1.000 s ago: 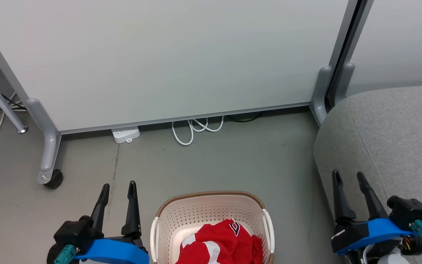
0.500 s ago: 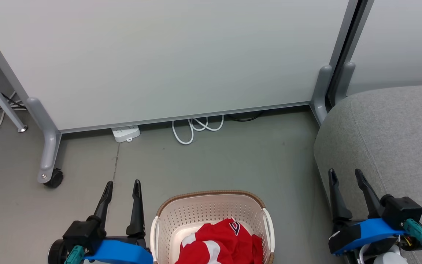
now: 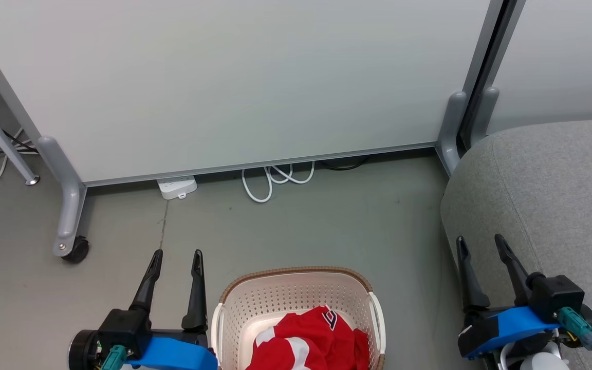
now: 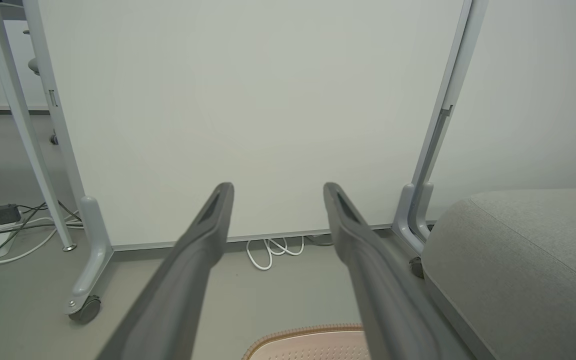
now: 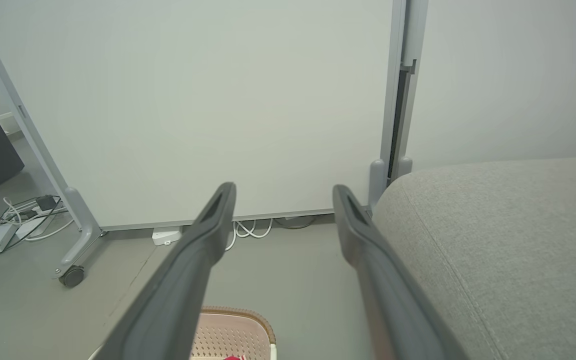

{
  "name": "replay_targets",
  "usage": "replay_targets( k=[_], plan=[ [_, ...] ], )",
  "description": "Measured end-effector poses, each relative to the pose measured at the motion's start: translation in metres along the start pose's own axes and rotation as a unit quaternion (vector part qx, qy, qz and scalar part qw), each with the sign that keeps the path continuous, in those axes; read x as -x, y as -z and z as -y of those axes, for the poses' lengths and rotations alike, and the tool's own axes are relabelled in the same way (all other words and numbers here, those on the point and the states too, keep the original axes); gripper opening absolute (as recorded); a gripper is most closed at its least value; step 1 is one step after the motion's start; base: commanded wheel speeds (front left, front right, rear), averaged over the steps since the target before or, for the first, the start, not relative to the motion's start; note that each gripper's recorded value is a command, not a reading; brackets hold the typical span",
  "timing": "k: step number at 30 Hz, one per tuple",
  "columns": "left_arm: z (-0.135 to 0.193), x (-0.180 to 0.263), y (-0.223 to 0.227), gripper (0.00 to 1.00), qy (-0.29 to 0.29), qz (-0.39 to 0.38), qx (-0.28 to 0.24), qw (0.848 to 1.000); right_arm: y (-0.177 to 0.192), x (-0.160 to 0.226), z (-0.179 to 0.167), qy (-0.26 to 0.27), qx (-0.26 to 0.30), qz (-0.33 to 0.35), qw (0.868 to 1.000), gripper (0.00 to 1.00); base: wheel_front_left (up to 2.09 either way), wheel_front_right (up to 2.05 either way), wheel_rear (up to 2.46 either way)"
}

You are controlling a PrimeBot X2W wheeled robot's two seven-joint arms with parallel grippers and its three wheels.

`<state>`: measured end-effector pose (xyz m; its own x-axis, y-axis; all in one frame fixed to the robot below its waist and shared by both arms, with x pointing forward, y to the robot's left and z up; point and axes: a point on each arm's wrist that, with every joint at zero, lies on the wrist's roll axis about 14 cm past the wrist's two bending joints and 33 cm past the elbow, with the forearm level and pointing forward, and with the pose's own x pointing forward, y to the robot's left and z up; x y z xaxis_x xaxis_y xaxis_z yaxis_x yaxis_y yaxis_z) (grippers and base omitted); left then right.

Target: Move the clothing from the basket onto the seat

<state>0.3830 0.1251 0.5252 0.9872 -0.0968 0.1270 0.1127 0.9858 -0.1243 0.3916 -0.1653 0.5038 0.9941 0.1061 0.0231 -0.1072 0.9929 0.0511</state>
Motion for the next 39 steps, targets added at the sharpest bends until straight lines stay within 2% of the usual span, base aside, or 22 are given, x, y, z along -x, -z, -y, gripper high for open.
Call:
replay_targets(
  k=[13, 19, 24, 27, 34, 39],
  plan=[
    [0.002, -0.002, 0.009, 1.00, 0.005, -0.014, 0.000, 1.000, 0.000, -0.003, -0.001, -0.002, 0.000, 0.000, 1.000, 1.00, 0.00, 0.00, 0.00],
    [0.014, -0.012, 0.043, 1.00, 0.040, -0.062, -0.010, 0.997, -0.001, -0.013, -0.004, -0.009, -0.001, 0.003, 1.000, 1.00, 0.00, 0.00, 0.00],
    [0.029, -0.025, 0.092, 1.00, 0.082, -0.143, 0.004, 0.986, -0.002, -0.031, -0.005, -0.015, 0.000, 0.009, 1.000, 1.00, 0.00, 0.00, 0.00],
    [0.041, -0.033, 0.123, 1.00, 0.118, -0.194, -0.005, 0.974, 0.001, -0.043, -0.003, -0.015, 0.001, 0.012, 1.000, 1.00, 0.00, 0.00, 0.00],
    [0.061, -0.040, 0.204, 1.00, 0.194, -0.315, -0.037, 0.928, 0.024, -0.068, 0.005, -0.013, -0.012, -0.002, 1.000, 1.00, 0.00, 0.00, 0.00],
    [0.073, -0.034, 0.263, 1.00, 0.235, -0.407, -0.051, 0.881, 0.050, -0.083, 0.015, -0.005, -0.017, -0.020, 1.000, 1.00, 0.00, 0.00, 0.00]
  ],
)
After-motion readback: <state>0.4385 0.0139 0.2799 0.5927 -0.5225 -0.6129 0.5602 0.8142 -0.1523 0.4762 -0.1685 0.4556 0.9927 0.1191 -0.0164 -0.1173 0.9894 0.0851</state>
